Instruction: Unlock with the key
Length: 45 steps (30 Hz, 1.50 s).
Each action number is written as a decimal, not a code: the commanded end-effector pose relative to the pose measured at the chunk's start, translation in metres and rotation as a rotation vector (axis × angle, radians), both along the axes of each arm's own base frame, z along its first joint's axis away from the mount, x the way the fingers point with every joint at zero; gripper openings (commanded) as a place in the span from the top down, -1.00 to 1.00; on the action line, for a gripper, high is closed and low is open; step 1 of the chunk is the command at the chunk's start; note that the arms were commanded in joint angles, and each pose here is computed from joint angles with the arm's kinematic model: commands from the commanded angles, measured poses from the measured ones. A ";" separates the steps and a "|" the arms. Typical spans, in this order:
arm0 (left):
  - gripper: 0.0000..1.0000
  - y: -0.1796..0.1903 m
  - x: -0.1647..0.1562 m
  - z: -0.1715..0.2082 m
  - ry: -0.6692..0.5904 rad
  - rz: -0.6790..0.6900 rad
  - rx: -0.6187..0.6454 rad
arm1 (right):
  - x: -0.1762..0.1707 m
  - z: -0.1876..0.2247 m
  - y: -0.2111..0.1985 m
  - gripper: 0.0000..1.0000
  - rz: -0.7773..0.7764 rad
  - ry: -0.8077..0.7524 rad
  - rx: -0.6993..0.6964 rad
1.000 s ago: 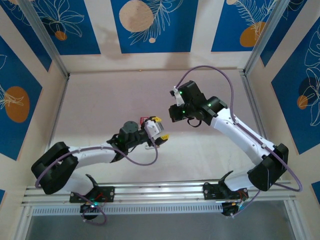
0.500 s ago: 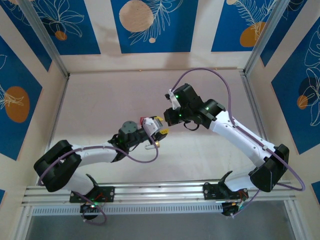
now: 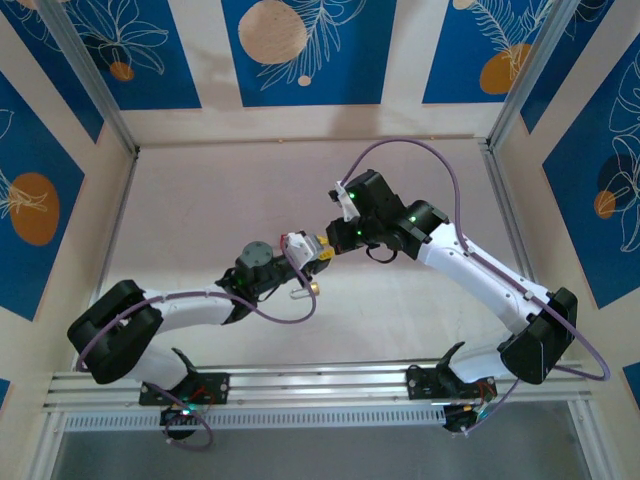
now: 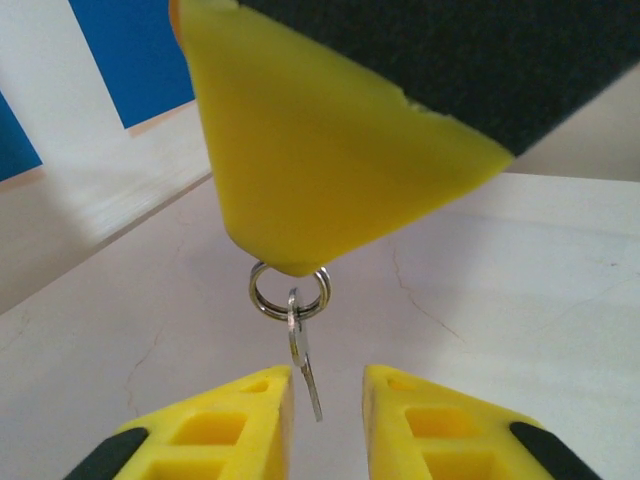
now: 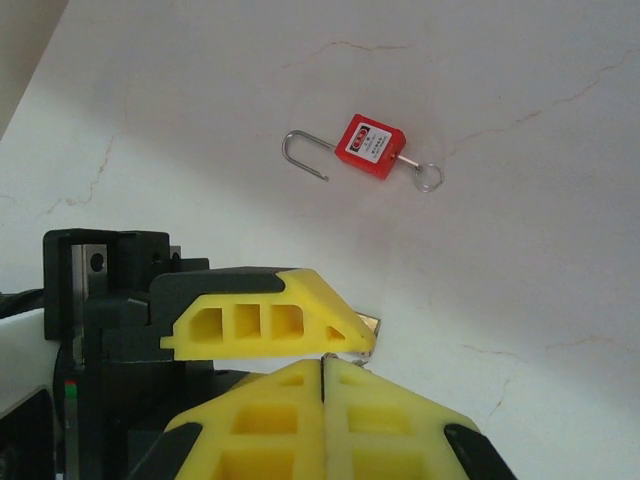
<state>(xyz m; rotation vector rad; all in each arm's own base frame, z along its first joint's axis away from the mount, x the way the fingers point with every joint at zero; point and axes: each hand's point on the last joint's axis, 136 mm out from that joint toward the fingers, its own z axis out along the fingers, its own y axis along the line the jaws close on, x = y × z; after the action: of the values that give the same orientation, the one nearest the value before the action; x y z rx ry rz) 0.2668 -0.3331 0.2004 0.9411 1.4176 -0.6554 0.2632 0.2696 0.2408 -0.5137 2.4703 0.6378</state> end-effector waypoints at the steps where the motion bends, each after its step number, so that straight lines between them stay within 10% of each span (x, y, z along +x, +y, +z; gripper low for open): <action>1: 0.53 0.002 0.002 0.005 -0.006 0.001 -0.032 | -0.008 0.004 0.003 1.00 0.016 0.008 0.034; 15: 1.00 0.002 0.003 0.005 -0.007 -0.004 -0.024 | -0.009 0.002 0.001 1.00 0.013 0.015 0.031; 45: 1.00 0.001 0.001 0.003 -0.015 -0.023 0.002 | 0.003 -0.015 -0.031 1.00 -0.084 0.015 0.025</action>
<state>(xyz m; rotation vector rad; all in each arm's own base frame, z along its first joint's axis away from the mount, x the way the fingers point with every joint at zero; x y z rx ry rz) 0.2685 -0.3312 0.1982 0.9412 1.4297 -0.6596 0.2680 0.2384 0.2155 -0.4096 2.5153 0.5948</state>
